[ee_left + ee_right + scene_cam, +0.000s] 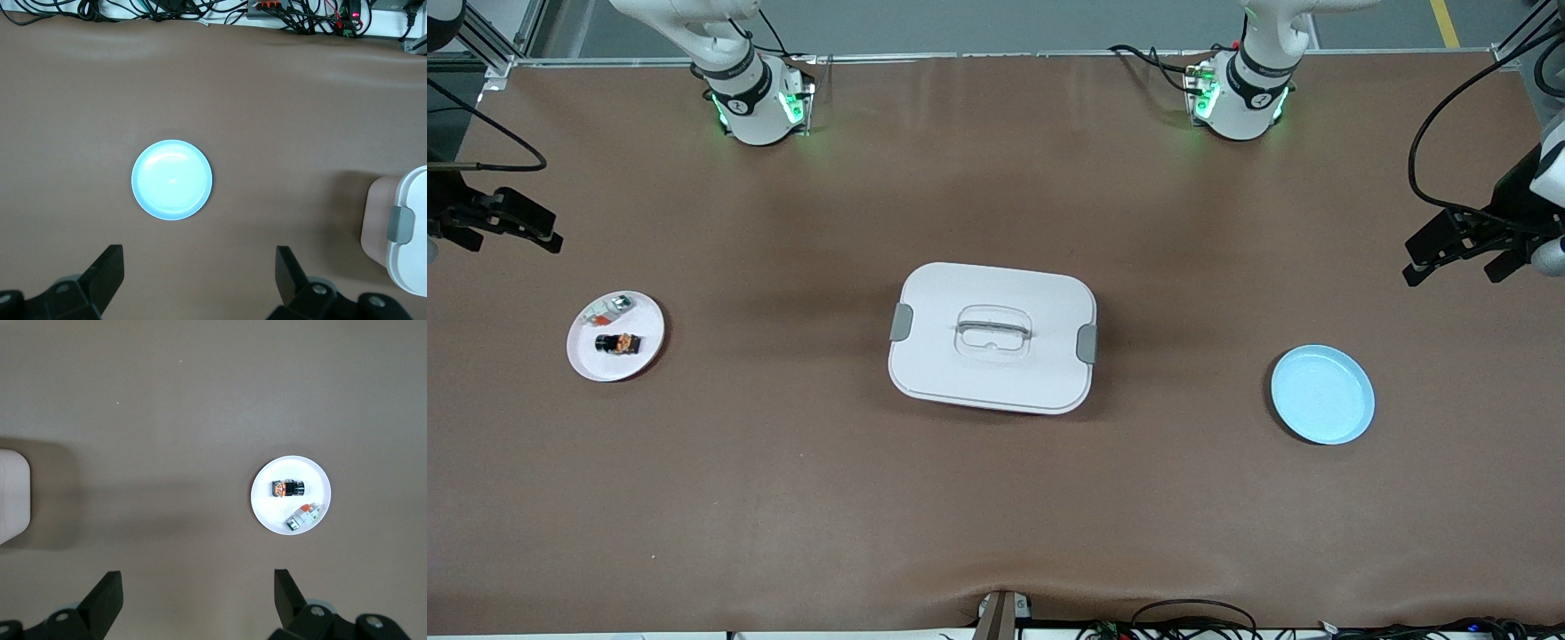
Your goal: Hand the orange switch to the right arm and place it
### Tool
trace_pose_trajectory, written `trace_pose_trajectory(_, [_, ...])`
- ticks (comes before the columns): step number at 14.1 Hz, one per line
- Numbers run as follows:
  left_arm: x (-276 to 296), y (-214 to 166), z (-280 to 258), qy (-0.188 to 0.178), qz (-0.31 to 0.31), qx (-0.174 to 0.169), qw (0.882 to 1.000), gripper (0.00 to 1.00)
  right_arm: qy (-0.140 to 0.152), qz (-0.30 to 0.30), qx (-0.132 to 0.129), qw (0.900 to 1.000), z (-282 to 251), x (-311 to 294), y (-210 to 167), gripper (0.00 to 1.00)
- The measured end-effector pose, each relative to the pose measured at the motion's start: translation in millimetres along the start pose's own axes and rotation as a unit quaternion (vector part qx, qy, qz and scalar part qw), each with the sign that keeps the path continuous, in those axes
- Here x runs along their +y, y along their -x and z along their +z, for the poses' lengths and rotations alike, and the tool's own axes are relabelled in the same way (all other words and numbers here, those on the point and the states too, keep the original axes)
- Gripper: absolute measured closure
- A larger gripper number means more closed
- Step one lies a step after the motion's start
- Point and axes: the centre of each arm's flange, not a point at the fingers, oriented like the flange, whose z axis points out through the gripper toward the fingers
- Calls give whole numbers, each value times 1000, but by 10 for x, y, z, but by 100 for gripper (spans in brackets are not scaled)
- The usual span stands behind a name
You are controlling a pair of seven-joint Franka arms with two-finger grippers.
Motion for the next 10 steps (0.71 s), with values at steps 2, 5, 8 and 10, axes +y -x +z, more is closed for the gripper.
trace_pose_trajectory(2, [0, 5, 38, -2, 14, -8, 1000, 0, 0, 3, 1, 1000, -14, -14, -1, 0])
trace_pose_trajectory(5, [22, 24, 134, -4, 21, -42, 999, 0, 0, 27, 2, 1000, -29, -14, 5, 0])
trace_pose_trajectory(8, [39, -9, 225, -5, 23, -70, 997, 0, -1, 88, -2, 996, -71, -56, 34, 0])
trace_pose_trajectory(10, [45, -23, 295, -6, 23, -81, 996, 0, -1, 94, -3, 996, -96, -145, 51, 0])
